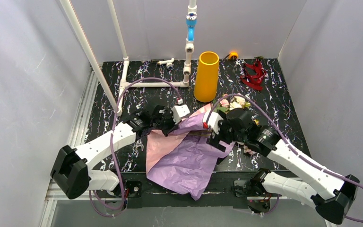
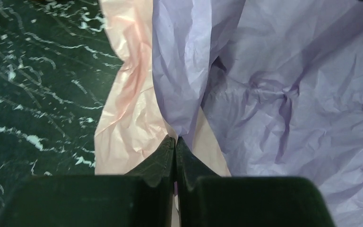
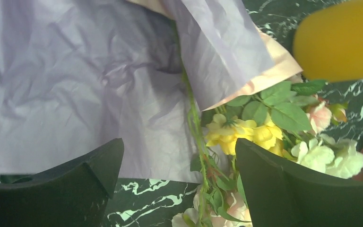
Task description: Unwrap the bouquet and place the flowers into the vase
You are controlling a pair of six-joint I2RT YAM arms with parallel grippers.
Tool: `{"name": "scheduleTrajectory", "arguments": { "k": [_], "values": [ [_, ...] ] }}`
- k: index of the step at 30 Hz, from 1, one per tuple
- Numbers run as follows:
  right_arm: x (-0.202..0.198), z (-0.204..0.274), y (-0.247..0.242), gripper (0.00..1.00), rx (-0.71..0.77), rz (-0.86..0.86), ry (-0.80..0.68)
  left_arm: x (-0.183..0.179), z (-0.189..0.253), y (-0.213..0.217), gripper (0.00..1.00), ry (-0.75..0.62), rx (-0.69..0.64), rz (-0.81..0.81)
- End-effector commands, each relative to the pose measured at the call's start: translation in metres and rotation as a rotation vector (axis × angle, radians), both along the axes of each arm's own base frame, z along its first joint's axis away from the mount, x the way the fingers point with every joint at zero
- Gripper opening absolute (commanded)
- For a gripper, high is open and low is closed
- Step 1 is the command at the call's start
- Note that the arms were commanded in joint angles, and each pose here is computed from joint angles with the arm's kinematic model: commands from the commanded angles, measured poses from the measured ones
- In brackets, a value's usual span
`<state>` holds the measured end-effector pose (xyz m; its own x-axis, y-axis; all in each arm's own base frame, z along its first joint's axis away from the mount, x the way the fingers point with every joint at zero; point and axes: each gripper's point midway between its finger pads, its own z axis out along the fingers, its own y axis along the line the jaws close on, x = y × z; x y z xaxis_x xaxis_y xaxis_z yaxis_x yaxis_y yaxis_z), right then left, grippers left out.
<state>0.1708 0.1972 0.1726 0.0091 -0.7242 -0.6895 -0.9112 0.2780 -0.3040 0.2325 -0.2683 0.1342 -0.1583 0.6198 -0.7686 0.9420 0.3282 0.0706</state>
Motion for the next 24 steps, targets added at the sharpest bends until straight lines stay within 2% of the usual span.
{"name": "scheduleTrajectory", "arguments": {
  "k": [1, 5, 11, 21, 24],
  "values": [
    [0.04, 0.043, 0.011, 0.97, 0.182, -0.199, 0.021, 0.022, 0.026, 0.023, 0.0, 0.008, -0.063, 0.248],
    [0.072, 0.054, -0.001, 0.96, 0.246, -0.299, 0.073, 0.053, 0.034, 0.044, 0.0, 0.028, -0.103, 0.469],
    [0.087, 0.043, -0.01, 0.9, 0.203, -0.292, 0.06, 0.096, 0.037, 0.079, 0.0, 0.009, -0.09, 0.74],
    [0.082, 0.019, 0.005, 0.7, 0.164, -0.199, 0.144, 0.153, 0.046, 0.114, 0.0, -0.137, -0.007, 0.864],
    [0.081, 0.006, 0.012, 0.67, 0.147, -0.183, 0.181, 0.169, 0.049, 0.124, 0.0, -0.16, 0.018, 0.895]
  ]
}}
